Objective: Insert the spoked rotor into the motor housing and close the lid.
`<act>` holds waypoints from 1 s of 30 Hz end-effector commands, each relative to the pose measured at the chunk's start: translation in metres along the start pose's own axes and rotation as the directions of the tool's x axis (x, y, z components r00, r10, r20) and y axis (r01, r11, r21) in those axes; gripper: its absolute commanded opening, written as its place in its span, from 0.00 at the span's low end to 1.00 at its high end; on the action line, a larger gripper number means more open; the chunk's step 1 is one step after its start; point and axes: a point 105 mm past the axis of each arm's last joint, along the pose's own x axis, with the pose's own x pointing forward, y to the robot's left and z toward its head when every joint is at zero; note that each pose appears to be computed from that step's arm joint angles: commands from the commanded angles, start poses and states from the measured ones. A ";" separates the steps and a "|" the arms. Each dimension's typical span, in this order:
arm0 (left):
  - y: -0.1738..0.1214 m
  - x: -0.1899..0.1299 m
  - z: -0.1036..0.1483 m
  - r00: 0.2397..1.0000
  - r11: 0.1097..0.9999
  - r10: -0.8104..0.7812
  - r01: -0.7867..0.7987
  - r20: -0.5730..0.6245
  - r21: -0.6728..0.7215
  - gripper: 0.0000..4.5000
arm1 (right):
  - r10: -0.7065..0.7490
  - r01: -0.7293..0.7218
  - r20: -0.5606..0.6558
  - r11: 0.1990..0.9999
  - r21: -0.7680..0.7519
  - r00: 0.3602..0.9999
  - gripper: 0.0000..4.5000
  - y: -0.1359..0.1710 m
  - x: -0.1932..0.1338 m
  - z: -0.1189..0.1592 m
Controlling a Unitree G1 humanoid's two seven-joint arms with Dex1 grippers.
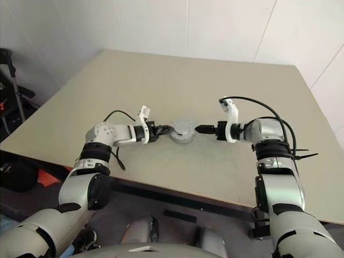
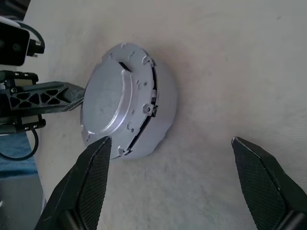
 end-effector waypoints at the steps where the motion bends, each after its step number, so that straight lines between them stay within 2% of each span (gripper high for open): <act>1: 0.005 -0.002 -0.002 0.999 0.999 0.036 -0.036 -0.008 0.017 0.00 | 0.078 -0.077 -0.013 0.997 0.027 0.997 1.00 0.015 0.011 -0.007; 10: 0.009 -0.005 0.002 0.998 0.998 0.058 -0.058 0.005 0.029 0.00 | 0.235 -0.231 -0.026 0.967 0.109 0.972 1.00 0.057 0.041 -0.019; 16: 0.010 -0.007 0.004 0.998 0.997 0.066 -0.066 0.013 0.036 0.00 | 0.290 -0.291 0.032 0.938 0.188 0.956 1.00 0.080 0.058 -0.010; 23: 0.013 -0.009 0.004 0.997 0.996 0.078 -0.079 0.019 0.041 0.00 | 0.240 -0.255 0.091 0.935 0.244 0.967 1.00 0.084 0.076 -0.003; 30: 0.013 -0.010 0.005 0.996 0.995 0.081 -0.082 0.023 0.049 0.00 | 0.052 -0.095 0.142 0.946 0.311 0.988 1.00 0.058 0.089 -0.001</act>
